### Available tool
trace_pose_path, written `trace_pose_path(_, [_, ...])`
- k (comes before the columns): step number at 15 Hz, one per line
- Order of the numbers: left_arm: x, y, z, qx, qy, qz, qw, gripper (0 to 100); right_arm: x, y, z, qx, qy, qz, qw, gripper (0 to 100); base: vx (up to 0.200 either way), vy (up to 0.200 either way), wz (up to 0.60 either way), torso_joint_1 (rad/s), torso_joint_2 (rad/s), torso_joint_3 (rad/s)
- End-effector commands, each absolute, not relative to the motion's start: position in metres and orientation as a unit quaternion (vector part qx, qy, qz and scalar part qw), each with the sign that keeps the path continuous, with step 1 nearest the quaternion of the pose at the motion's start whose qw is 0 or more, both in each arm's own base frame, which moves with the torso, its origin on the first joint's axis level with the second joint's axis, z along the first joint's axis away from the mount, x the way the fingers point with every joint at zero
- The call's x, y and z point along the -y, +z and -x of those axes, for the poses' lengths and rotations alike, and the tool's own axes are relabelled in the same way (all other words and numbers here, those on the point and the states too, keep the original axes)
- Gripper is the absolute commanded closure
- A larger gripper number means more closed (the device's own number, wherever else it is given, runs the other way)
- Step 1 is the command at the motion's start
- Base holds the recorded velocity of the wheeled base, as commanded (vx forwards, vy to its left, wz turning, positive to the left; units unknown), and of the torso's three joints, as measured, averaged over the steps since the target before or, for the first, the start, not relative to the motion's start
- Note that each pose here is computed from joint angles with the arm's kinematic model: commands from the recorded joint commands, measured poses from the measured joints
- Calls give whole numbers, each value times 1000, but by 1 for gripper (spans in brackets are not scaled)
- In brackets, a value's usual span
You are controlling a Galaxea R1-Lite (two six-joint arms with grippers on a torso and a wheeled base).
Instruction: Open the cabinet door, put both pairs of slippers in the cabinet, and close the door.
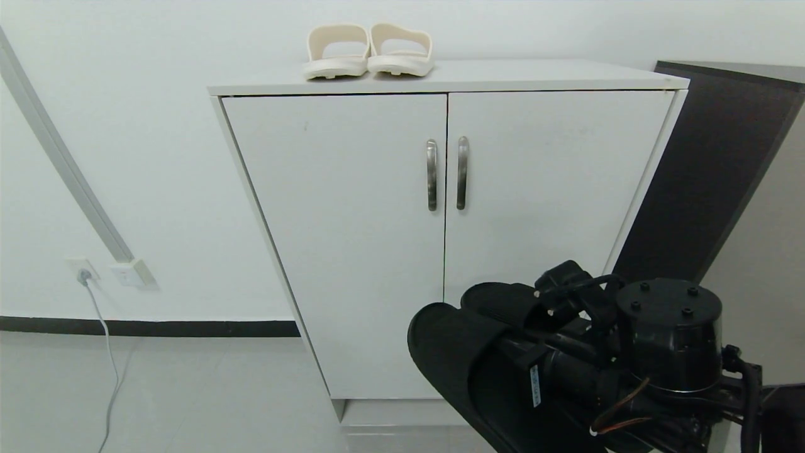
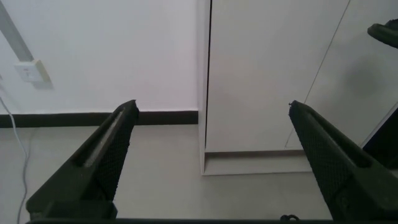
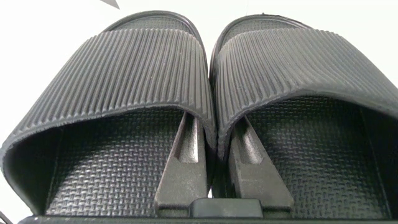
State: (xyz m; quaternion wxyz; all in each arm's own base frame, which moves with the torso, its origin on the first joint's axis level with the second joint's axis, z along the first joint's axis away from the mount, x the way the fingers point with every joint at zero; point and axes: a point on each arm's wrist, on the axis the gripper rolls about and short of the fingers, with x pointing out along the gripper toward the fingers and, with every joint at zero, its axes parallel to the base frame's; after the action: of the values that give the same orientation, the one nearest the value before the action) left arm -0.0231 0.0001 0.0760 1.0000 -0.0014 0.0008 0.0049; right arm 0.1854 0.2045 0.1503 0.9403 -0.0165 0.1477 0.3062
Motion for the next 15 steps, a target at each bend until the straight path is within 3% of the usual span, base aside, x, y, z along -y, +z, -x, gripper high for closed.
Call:
trace_pose_path(1, [0,76,23,-1,5,5,1000,0,-205,150,-185,-149,307,17,940,100,0,0,0,0,0,0])
trace_pose_path(3, [0,88,25,28,4,12,1000,0,-204,150,-185,-148,306,17,940,100,0,0,0,0,0,0])
trace_pose_path(5, [0,119,30,44,1,36,998,0,-205,150,-185,-147,307,21,940,100,0,0,0,0,0,0])
trace_pose_path(10, [4,122,7,-58,-81,39,994,0,-206,143,-185,-155,308,35,938,100,0,0,0,0,0,0])
trace_pose_path(15, [6,144,-33,-99,-138,45,984,0,-210,134,-188,-161,314,49,934,100,0,0,0,0,0,0])
